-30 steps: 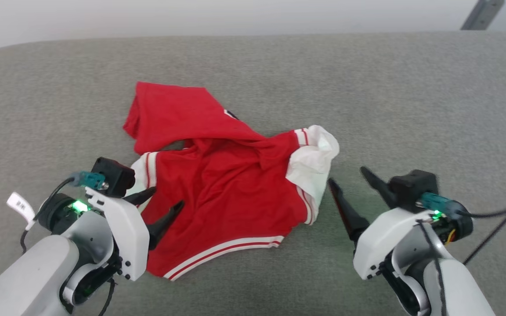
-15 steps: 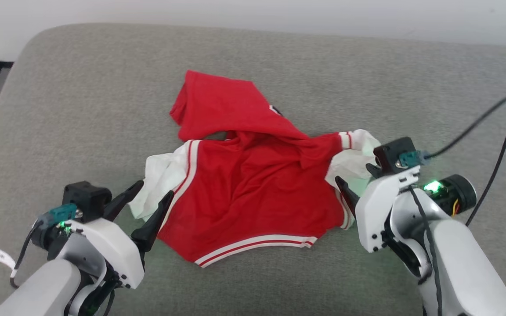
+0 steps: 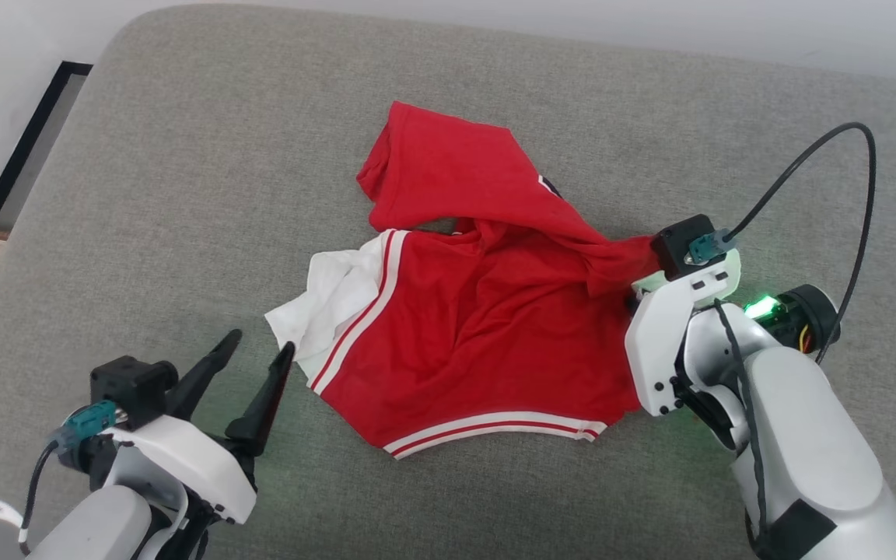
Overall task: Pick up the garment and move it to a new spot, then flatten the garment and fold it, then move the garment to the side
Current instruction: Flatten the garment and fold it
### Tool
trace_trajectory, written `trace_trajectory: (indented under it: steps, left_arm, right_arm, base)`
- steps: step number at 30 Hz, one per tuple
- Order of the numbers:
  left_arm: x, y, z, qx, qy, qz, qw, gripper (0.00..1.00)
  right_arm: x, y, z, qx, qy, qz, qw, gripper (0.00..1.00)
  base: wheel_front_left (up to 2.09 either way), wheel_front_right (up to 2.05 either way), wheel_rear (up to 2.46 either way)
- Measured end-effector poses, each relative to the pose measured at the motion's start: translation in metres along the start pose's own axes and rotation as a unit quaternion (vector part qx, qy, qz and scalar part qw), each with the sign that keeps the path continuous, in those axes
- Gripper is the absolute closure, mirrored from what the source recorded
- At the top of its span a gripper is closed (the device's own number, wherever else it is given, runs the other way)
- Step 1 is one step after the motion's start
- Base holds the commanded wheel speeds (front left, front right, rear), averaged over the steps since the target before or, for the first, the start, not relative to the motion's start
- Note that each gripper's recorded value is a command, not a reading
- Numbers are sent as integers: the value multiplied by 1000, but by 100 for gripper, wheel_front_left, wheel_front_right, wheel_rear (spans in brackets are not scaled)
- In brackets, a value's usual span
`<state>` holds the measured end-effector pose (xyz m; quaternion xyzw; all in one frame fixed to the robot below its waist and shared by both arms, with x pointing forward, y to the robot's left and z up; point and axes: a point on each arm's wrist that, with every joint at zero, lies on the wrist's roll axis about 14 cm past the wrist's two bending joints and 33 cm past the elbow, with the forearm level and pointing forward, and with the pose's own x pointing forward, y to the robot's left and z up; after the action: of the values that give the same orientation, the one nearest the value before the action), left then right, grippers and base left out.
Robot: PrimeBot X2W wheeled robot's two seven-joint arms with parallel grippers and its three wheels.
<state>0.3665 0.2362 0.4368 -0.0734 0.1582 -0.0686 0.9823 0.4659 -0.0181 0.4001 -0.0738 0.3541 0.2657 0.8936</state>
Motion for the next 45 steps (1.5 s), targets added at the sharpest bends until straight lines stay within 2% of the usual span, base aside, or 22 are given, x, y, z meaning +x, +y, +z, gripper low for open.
trace_trajectory:
  steps: [10, 17, 18, 21, 26, 33, 40, 41, 42, 43, 45]
  left_arm:
    - [-12, 19, 11, -8, -44, 43, 998, 0]
    - [-25, 28, 30, -7, -90, 68, 994, 0]
    - [-30, 31, 33, -4, -99, 76, 992, 0]
    - [-38, 35, 39, -1, -116, 87, 989, 0]
    - [-50, 41, 40, -2, -131, 105, 986, 0]
    - [-63, 44, 39, -7, -144, 119, 982, 0]
    - [-76, 50, 37, -9, -152, 134, 979, 0]
    - [-78, 51, 37, -8, -153, 135, 979, 0]
    - [-78, 51, 37, -8, -153, 135, 979, 0]
    - [-79, 52, 37, -6, -153, 136, 979, 0]
    - [-82, 52, 34, -4, -151, 137, 979, 0]
  right_arm:
    - [-11, -20, 21, 29, -37, -20, 999, 100]
    - [-44, -72, 25, 81, -64, -80, 991, 100]
    - [-56, -89, 21, 98, -68, -100, 988, 100]
    - [-72, -112, 11, 123, -69, -131, 981, 100]
    - [-92, -139, -15, 165, -49, -171, 970, 100]
    - [-99, -143, -71, 208, 25, -191, 959, 100]
    - [-105, -133, -103, 225, 73, -196, 952, 100]
    - [-106, -132, -102, 226, 73, -195, 952, 89]
    - [-106, -132, -102, 226, 73, -195, 952, 49]
    - [-107, -131, -100, 223, 69, -194, 953, 0]
    - [-110, -129, -95, 220, 63, -193, 954, 0]
  base:
    - [0, 0, 0]
    - [0, 0, 0]
    - [0, 0, 0]
    - [0, 0, 0]
    - [0, 0, 0]
    - [0, 0, 0]
    - [0, 0, 0]
    - [0, 0, 0]
    - [0, 0, 0]
    - [0, 0, 0]
    - [0, 0, 0]
